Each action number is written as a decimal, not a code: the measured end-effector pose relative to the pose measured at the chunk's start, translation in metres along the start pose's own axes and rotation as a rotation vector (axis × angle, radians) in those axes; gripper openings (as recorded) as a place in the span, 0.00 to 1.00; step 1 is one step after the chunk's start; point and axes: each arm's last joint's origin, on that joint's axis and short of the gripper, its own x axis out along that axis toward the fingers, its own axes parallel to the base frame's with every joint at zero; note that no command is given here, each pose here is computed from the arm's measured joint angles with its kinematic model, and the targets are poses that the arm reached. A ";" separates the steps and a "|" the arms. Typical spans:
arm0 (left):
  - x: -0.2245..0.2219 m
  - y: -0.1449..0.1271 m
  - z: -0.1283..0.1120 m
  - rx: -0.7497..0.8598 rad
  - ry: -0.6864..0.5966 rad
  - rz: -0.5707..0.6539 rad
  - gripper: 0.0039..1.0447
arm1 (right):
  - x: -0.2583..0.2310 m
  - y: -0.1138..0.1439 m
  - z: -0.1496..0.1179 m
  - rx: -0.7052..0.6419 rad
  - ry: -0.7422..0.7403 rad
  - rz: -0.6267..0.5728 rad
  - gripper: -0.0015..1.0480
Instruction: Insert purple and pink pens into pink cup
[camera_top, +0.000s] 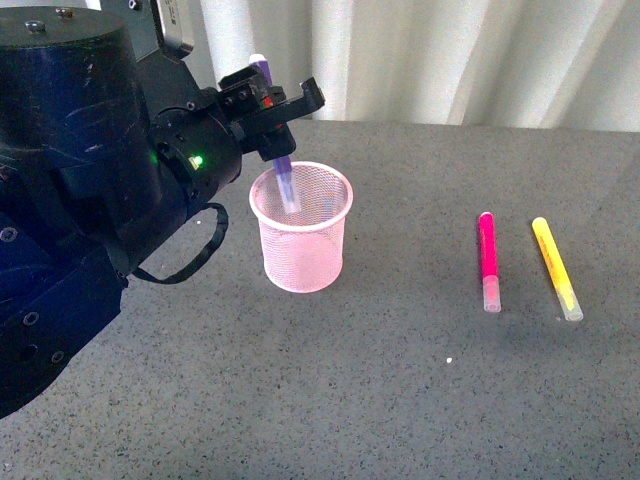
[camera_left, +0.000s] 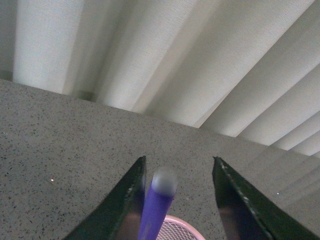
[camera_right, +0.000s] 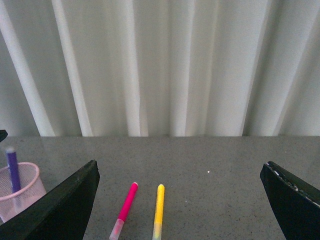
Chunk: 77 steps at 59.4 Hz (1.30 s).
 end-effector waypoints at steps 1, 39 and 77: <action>0.000 0.000 0.000 0.000 0.000 -0.001 0.48 | 0.000 0.000 0.000 0.000 0.000 0.000 0.93; -0.015 0.025 0.058 -0.003 0.018 0.082 0.94 | 0.000 0.000 0.000 0.000 0.000 0.000 0.93; -0.140 0.034 0.129 0.022 0.047 0.396 0.94 | 0.000 0.000 0.000 0.000 0.000 0.000 0.93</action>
